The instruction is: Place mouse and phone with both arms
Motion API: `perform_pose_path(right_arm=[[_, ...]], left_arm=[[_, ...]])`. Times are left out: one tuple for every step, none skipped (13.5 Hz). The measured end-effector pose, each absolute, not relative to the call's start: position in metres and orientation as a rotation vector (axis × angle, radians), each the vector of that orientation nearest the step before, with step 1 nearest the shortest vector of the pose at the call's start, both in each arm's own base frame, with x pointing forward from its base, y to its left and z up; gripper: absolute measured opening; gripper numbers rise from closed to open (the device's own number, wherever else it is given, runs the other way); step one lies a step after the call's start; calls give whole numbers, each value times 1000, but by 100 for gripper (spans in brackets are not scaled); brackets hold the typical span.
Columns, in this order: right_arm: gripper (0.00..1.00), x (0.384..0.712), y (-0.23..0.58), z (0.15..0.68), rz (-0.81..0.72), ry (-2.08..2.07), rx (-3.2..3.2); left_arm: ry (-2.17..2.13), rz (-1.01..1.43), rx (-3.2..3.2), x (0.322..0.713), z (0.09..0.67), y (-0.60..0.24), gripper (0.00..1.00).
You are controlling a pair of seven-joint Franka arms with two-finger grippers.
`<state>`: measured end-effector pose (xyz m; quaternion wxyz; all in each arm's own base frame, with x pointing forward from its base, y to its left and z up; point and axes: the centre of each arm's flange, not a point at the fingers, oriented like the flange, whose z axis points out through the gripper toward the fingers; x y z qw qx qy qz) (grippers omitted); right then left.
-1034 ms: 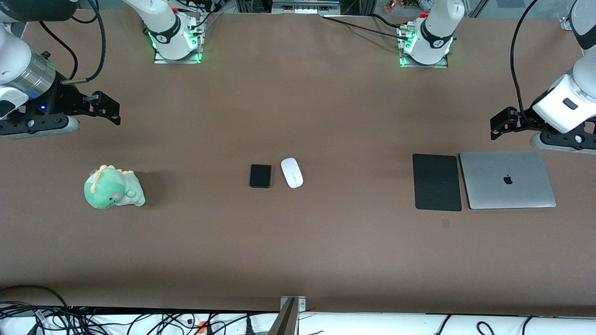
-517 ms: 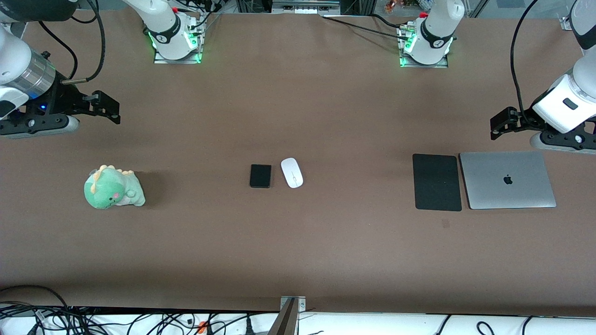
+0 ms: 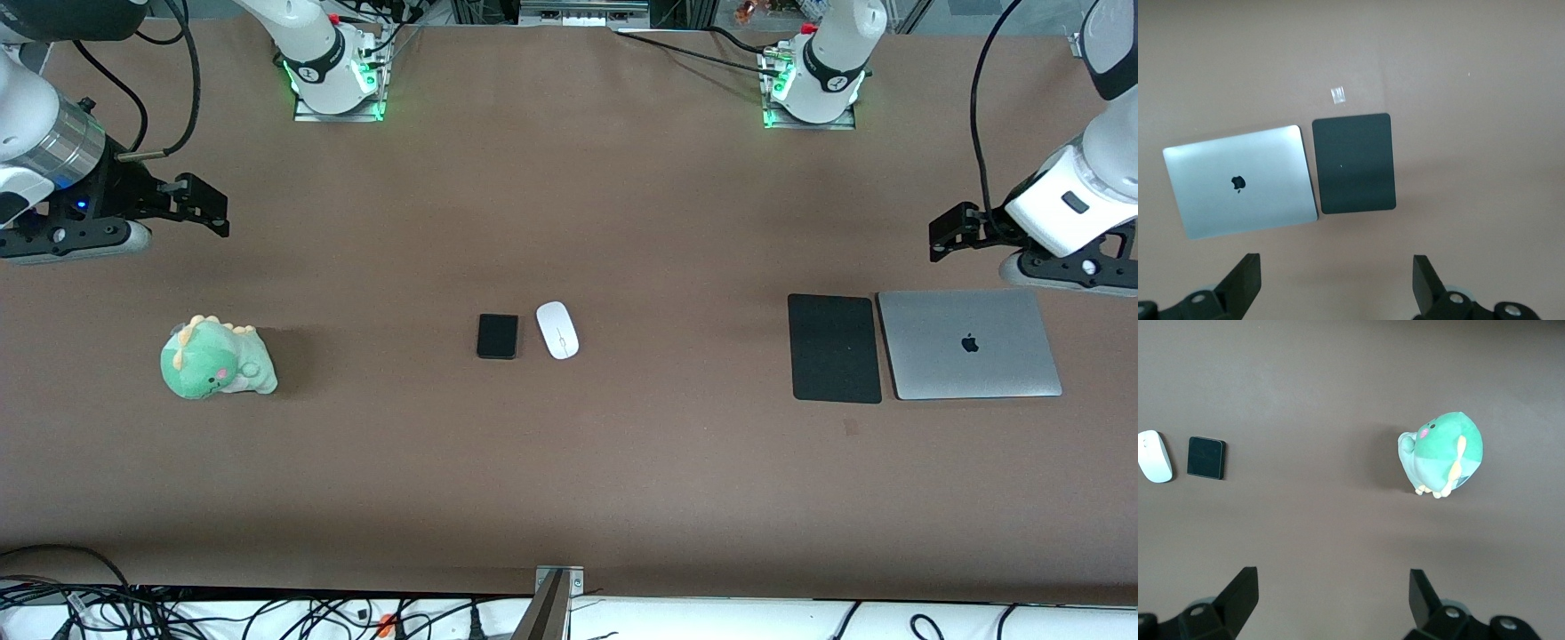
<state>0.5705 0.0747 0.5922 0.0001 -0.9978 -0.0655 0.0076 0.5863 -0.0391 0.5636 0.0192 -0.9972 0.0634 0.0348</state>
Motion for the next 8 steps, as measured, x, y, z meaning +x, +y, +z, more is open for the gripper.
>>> perform_pose_path(right_arm=[[100, 571, 75, 592, 24, -205, -3135], [100, 571, 74, 592, 24, -205, -3135], [100, 571, 74, 592, 24, -205, -3135], [100, 571, 74, 592, 24, -205, -3135], [100, 571, 74, 592, 24, -204, -3135], [100, 571, 74, 592, 24, -204, -3135], [100, 571, 74, 592, 24, -203, -3135], [100, 571, 74, 592, 24, -202, -3135]], left_arm=[[218, 138, -3093, 590, 553, -47, 100], [251, 168, -3091, 593, 540, -59, 100], [288, 195, -3090, 596, 529, -75, 100], [312, 216, -3098, 597, 519, -94, 100], [304, 225, -3111, 598, 511, -113, 100], [288, 222, -3125, 598, 504, -135, 100], [273, 211, -3131, 598, 499, -161, 100], [249, 203, -3132, 597, 494, -193, 100]])
